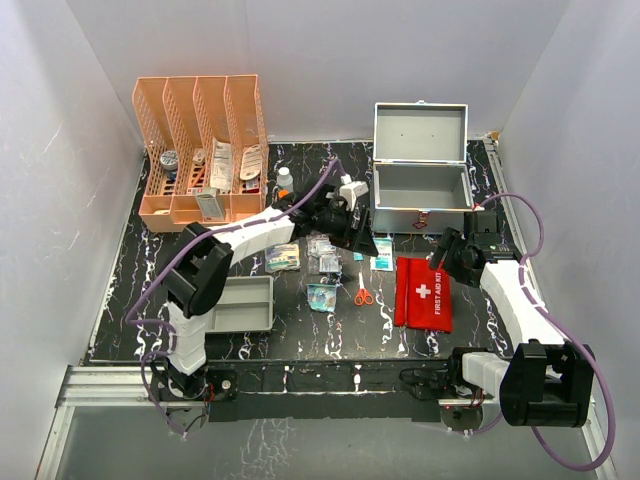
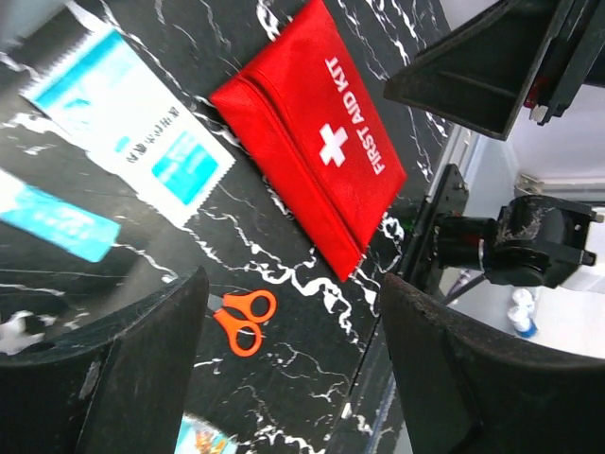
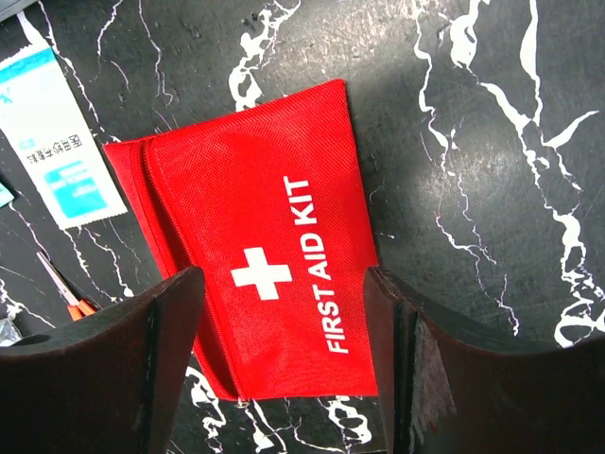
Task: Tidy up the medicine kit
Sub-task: Pick up the medicine pouch from the center of the board.
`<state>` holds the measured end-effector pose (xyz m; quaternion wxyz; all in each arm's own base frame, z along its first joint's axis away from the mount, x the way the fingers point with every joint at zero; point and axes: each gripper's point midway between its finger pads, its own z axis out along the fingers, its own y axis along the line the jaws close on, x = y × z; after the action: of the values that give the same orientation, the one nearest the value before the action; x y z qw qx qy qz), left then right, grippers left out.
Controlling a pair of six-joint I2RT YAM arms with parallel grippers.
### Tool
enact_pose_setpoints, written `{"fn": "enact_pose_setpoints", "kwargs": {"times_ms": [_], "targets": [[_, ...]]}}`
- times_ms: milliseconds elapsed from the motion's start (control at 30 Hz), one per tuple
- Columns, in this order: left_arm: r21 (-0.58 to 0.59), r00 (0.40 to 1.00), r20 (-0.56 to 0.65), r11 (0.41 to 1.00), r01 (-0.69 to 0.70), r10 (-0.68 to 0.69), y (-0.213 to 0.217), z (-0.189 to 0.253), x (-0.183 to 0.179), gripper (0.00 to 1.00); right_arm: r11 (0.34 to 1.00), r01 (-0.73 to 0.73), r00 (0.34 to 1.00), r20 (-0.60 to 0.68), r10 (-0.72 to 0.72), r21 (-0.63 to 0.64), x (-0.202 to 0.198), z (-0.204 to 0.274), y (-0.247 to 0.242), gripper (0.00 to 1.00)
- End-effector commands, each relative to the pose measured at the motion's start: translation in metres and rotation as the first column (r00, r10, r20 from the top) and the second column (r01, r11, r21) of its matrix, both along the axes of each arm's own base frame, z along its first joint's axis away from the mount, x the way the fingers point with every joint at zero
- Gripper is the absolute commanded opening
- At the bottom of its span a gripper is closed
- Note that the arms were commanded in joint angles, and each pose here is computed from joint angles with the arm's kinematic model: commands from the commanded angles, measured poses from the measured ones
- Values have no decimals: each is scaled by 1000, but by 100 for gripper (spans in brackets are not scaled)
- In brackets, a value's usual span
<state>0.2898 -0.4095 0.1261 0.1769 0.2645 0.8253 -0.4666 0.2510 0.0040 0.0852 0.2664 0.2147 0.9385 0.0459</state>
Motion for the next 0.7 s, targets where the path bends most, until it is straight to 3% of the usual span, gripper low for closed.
{"fn": "enact_pose_setpoints", "kwargs": {"times_ms": [0, 100, 300, 667], "targets": [[-85, 995, -90, 996, 34, -42, -22, 19, -21, 71, 999, 36, 999, 24, -36, 1, 6, 11, -2, 64], [-97, 986, -156, 995, 36, -51, -27, 9, -30, 70, 999, 37, 999, -6, -37, -1, 5, 5, -3, 58], [-139, 960, -247, 985, 100, -132, -51, -2, -50, 69, 999, 44, 998, -49, -45, -15, 2, -3, -6, 57], [-102, 928, -341, 987, 121, -149, -61, -41, -63, 67, 998, 62, 991, -115, -65, -32, -2, -17, -9, 44]]}}
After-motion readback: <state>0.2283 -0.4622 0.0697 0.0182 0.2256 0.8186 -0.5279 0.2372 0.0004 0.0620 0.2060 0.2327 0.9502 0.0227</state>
